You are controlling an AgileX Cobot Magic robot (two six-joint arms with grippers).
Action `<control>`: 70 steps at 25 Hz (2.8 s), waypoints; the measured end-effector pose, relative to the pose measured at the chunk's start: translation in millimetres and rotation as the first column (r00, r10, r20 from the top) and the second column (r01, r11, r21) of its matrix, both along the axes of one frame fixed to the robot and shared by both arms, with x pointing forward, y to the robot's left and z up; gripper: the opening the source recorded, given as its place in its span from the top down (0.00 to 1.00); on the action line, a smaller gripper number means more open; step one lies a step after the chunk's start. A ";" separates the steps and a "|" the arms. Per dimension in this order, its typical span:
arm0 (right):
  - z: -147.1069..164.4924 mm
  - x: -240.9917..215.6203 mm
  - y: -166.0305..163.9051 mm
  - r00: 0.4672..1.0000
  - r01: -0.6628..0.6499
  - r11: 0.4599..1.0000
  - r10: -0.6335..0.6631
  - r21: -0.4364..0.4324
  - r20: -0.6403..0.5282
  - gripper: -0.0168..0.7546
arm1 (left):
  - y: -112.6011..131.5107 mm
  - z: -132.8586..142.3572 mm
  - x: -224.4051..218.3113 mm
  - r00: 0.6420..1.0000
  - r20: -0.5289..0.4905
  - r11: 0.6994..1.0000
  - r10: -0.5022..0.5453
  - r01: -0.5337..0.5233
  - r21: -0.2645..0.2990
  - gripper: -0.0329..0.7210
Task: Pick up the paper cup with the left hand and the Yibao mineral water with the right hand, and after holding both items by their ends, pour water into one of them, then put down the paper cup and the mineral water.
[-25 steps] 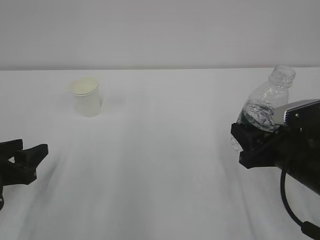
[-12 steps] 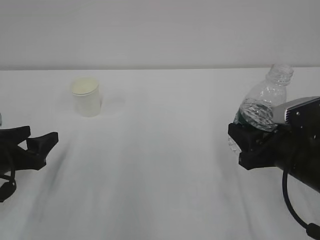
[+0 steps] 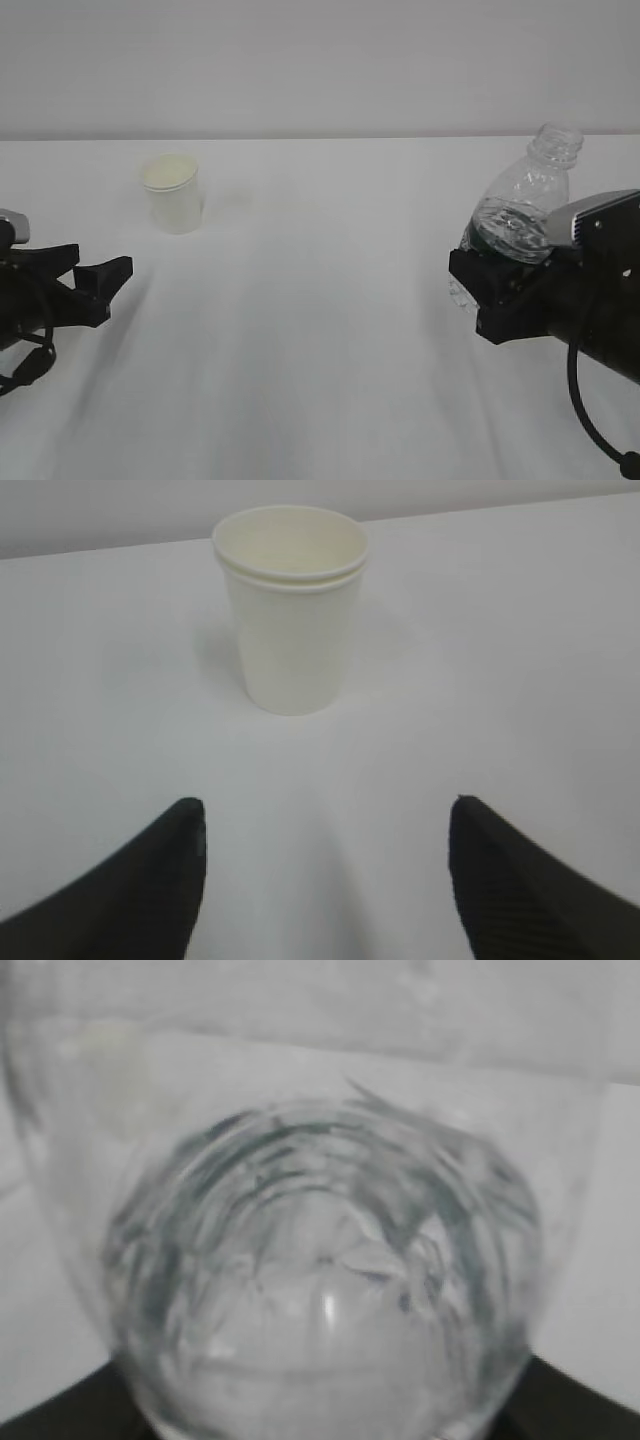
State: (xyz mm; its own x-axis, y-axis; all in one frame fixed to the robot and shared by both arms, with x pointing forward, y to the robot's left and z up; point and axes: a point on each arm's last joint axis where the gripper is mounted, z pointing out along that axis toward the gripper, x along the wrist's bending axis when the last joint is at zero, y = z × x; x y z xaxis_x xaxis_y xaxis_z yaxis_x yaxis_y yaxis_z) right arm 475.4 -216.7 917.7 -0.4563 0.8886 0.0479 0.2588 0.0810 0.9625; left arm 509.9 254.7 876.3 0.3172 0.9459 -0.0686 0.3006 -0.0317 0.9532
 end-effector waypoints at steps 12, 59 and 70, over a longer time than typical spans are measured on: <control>-0.3 -3.0 4.4 0.998 -0.051 0.998 0.052 0.024 -0.020 0.45 | -2.8 -9.4 29.1 1.000 0.027 1.000 -0.002 0.002 -0.002 0.22; -0.8 -5.1 7.3 0.996 -0.087 0.996 0.088 0.035 -0.033 0.45 | -13.0 -30.6 88.3 0.998 0.028 0.998 -0.062 0.063 -0.009 0.22; -0.5 -5.4 7.7 0.995 -0.093 0.995 0.095 0.033 -0.031 0.45 | -14.2 -34.1 87.6 0.996 0.037 0.997 -0.076 0.076 -0.015 0.06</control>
State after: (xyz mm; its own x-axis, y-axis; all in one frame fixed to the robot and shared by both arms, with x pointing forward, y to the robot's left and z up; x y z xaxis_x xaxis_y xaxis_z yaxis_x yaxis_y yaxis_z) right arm 469.9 -209.0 917.2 -0.5354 0.8396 0.0917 0.2830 0.0761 0.9561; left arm 597.5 240.4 842.2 0.3906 0.9178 -0.0715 0.2633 -0.0369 0.9640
